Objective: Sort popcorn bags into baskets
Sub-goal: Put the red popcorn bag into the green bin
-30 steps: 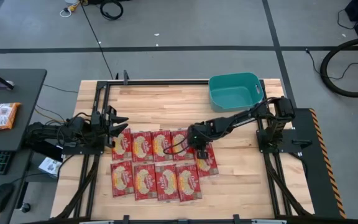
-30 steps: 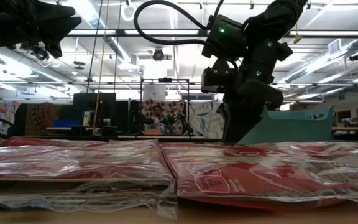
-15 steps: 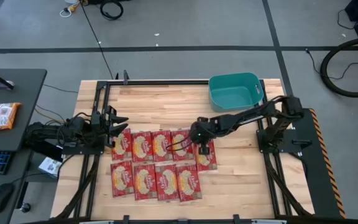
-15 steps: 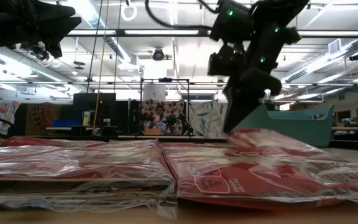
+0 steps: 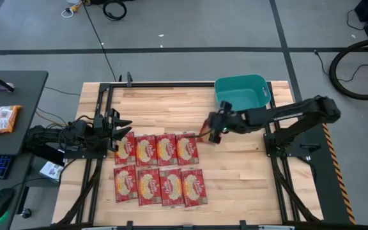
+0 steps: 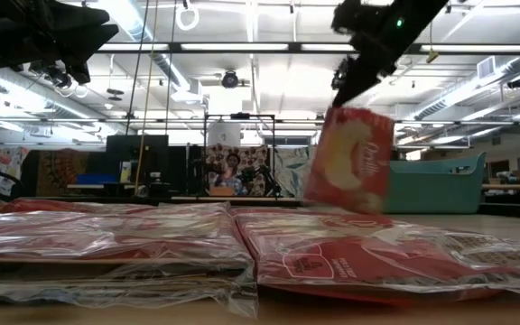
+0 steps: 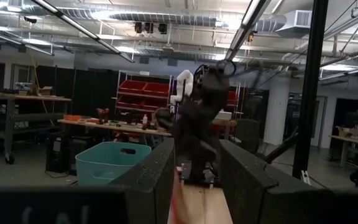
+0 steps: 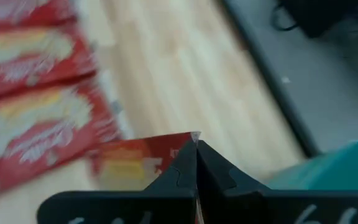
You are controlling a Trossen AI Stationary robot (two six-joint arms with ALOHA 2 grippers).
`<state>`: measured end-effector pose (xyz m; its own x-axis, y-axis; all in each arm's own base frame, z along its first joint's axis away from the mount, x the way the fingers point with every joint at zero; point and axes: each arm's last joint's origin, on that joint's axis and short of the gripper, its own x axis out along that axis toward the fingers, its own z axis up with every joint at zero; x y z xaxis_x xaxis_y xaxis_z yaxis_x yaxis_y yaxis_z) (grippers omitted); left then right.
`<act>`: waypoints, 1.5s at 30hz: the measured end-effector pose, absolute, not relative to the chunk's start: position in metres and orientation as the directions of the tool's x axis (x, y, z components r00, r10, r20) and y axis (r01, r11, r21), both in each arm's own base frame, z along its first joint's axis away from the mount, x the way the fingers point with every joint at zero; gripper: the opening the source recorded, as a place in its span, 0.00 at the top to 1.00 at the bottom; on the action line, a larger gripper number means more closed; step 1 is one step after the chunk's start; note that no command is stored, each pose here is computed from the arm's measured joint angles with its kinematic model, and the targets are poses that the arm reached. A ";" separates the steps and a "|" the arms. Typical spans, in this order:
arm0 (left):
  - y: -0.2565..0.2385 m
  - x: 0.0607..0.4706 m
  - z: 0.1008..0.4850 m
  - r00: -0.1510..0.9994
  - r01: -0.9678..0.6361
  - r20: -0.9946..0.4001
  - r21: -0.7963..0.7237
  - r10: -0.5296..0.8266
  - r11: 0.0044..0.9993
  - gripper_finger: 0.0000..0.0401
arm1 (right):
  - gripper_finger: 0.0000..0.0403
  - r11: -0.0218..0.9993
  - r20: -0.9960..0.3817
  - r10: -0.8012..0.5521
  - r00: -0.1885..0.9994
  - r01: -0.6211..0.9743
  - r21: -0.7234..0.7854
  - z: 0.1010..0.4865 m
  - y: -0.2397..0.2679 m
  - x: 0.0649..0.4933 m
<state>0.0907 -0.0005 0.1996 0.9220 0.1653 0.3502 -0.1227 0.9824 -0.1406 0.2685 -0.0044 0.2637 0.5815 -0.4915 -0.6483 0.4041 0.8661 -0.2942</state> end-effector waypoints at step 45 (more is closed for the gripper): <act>0.000 0.091 0.200 0.922 -0.123 0.350 -0.141 0.166 0.982 0.69 | 0.99 0.532 -0.566 -0.748 0.346 0.823 -0.200 0.312 -0.089 0.186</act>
<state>0.0907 -0.0005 0.1996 0.9220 0.1656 0.3501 -0.1229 0.9824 -0.1409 0.1861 -0.0890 0.3122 0.3461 -0.7480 -0.5663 0.8225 0.5323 -0.2003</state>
